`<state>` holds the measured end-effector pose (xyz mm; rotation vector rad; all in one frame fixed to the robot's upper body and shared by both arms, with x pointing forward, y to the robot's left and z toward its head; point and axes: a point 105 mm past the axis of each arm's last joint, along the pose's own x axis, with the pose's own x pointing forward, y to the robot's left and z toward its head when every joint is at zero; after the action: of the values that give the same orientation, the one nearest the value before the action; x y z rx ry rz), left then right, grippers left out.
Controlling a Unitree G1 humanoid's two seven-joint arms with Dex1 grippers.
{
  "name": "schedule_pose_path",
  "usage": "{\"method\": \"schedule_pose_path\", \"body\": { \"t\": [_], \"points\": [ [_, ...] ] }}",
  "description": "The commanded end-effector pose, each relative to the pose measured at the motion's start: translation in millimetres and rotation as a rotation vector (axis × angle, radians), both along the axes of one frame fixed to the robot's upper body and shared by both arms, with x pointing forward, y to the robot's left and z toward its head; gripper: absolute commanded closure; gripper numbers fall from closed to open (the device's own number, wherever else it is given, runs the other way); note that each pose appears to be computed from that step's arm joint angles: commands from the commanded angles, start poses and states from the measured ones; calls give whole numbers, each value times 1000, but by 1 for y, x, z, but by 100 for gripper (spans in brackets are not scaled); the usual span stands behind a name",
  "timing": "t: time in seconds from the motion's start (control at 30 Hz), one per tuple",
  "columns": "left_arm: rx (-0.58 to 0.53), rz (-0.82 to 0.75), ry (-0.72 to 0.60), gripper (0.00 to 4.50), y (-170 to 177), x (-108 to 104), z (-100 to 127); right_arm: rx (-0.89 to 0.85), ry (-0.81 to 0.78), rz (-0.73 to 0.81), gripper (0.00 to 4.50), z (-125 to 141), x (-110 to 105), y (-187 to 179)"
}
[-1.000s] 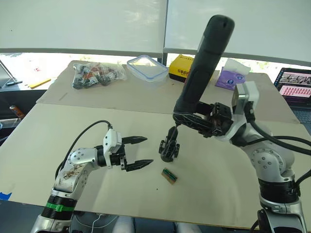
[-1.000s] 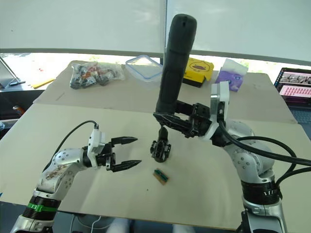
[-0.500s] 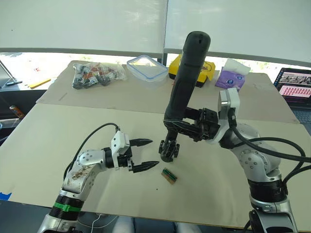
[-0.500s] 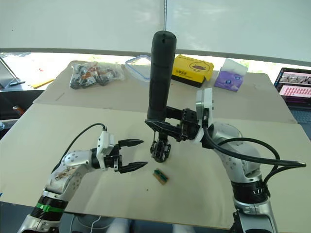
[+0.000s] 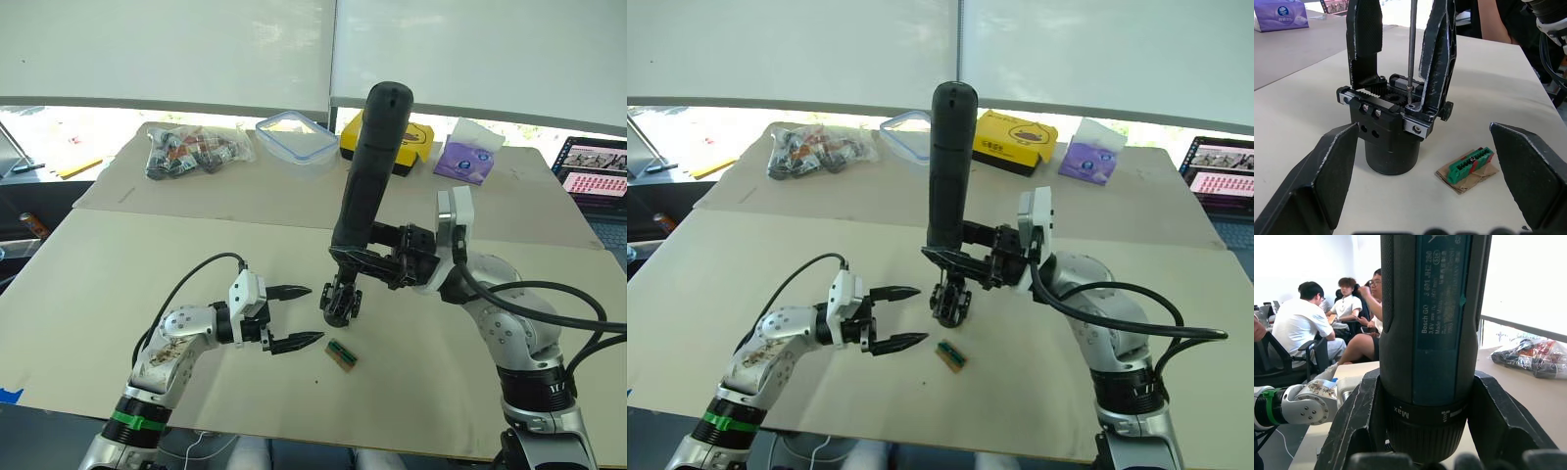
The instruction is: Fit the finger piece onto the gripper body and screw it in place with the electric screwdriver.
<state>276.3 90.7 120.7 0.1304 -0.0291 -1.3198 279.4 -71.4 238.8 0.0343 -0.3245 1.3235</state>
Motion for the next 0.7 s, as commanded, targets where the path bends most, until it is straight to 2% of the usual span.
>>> {"method": "schedule_pose_path", "body": {
  "t": [0.03, 0.5, 0.7],
  "points": [
    [-2, -8, -28, 0, 0, -2, 3, 33, -72, 9, 259, 13, -7, -1],
    [1, -2, -26, 0, -1, -3, -1, 8, -53, -3, 259, 7, -6, -1],
    [15, 21, -40, 0, -1, 3, -3, 4, -57, -6, 259, 5, -6, -1]
  ]
}}
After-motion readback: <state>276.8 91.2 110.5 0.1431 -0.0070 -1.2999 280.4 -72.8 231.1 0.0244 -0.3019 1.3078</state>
